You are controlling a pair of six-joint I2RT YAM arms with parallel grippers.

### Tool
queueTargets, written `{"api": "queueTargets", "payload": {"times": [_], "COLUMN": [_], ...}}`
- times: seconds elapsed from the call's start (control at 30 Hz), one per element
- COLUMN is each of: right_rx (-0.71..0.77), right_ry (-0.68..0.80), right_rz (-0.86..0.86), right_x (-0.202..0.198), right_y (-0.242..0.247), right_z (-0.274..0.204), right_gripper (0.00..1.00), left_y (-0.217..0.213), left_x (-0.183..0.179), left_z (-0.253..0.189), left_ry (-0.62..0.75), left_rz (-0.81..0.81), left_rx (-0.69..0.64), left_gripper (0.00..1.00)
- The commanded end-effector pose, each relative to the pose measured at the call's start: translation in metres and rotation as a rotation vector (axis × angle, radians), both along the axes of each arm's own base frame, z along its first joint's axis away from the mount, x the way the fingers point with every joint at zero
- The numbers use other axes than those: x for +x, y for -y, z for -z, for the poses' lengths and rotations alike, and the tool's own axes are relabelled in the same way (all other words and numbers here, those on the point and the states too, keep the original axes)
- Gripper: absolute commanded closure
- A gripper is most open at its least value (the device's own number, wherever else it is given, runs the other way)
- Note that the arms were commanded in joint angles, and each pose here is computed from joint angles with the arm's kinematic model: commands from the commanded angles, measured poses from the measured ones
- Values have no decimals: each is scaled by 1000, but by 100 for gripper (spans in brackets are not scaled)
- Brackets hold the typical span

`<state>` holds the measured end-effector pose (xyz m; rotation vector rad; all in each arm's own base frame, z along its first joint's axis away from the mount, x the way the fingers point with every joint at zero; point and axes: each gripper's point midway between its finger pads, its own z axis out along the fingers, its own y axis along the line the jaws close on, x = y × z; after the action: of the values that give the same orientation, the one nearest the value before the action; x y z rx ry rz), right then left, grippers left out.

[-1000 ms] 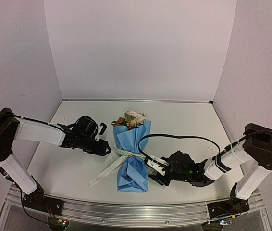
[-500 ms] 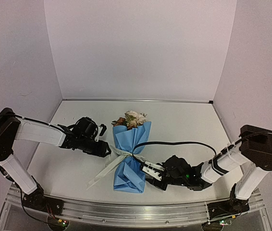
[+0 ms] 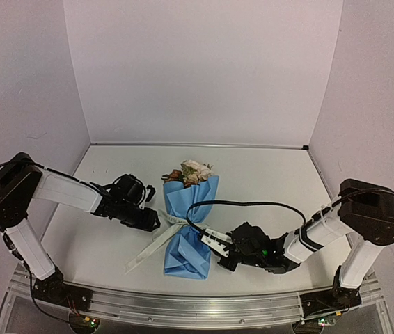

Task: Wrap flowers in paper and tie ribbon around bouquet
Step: Tie the half-tied ribbon around the folded bouquet.

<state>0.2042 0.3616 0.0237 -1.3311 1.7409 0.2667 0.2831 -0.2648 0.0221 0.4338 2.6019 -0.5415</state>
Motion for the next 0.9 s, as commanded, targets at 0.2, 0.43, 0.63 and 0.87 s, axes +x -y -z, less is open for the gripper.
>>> {"api": "queueTargets", "payload": {"times": [0.2,0.43,0.63,0.87], "right_rx": [43,-40,-267,-403], "right_ry": [34,22,-37,-110], "right_rz": [66,174,384,622], "right_x": [11,18,24,20], "right_y": [-3,22,69,112], "right_z": [-16,-24,-33,-47], "right_gripper": [100,100,100,100], "left_y": [24,13,-2,-15], "left_x": [29,35,38,37], "left_z": [-8,-23,-36,-31], "left_ry": [70,129,178,168], "left_rz": [-3,-51,-91,-129], "left_rx": [-47,-31,3,38], "left_gripper": [62,100,100,100]}}
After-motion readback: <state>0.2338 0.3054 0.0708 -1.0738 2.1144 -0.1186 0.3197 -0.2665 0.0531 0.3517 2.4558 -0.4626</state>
